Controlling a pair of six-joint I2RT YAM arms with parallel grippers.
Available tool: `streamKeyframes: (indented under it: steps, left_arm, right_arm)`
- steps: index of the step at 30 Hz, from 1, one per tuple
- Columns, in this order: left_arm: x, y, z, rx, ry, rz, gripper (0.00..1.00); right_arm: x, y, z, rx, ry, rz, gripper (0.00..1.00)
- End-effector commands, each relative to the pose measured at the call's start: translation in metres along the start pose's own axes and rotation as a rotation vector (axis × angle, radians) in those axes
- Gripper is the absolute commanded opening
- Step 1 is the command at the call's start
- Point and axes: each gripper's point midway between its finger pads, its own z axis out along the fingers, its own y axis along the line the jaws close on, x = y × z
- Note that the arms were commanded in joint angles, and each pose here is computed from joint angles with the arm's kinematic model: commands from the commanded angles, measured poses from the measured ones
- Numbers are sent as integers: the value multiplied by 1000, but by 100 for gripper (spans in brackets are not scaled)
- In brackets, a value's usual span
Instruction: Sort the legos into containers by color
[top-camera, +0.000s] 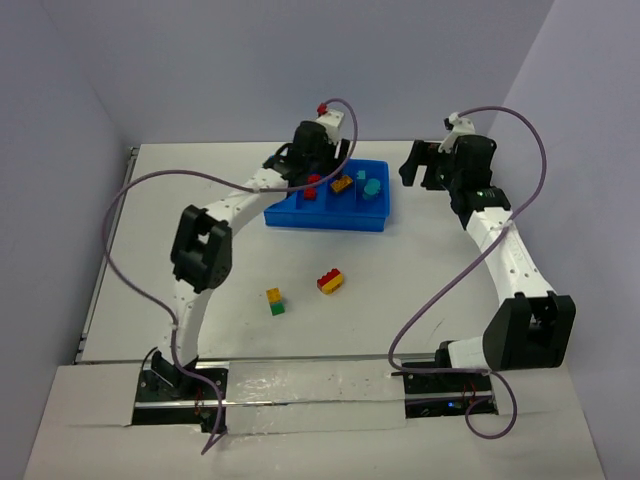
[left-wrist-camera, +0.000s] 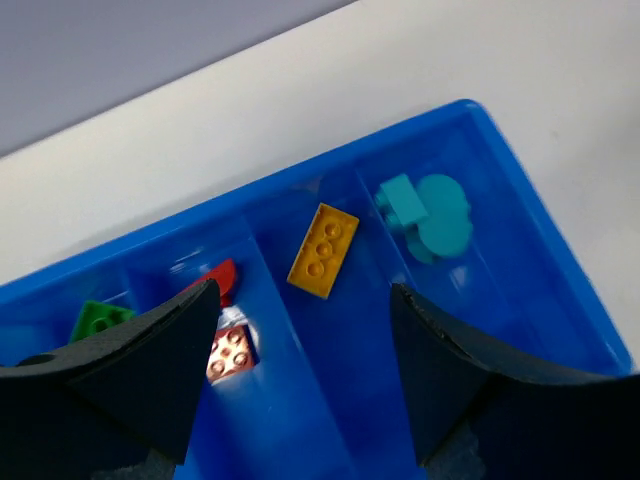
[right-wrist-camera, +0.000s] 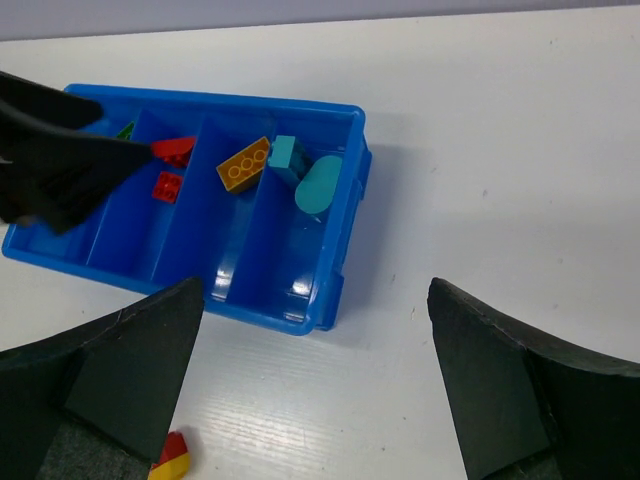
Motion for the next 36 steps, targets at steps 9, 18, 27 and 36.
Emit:
streamKeyframes:
  steps: [9, 18, 27, 36]
  left_arm:
    - [74, -8, -255, 810, 157, 628, 88]
    - [170, -19, -297, 1124, 216, 1120, 88]
    - [219, -32, -296, 1341, 315, 1450, 87]
    - [250, -30, -294, 1437, 421, 1558, 78]
  right_arm:
    - [25, 8, -21, -71, 53, -90, 100]
    - [46, 7, -13, -89, 157, -71, 100]
    - [61, 3, -8, -95, 219, -93, 100]
    - [66, 4, -2, -110, 248, -82, 100]
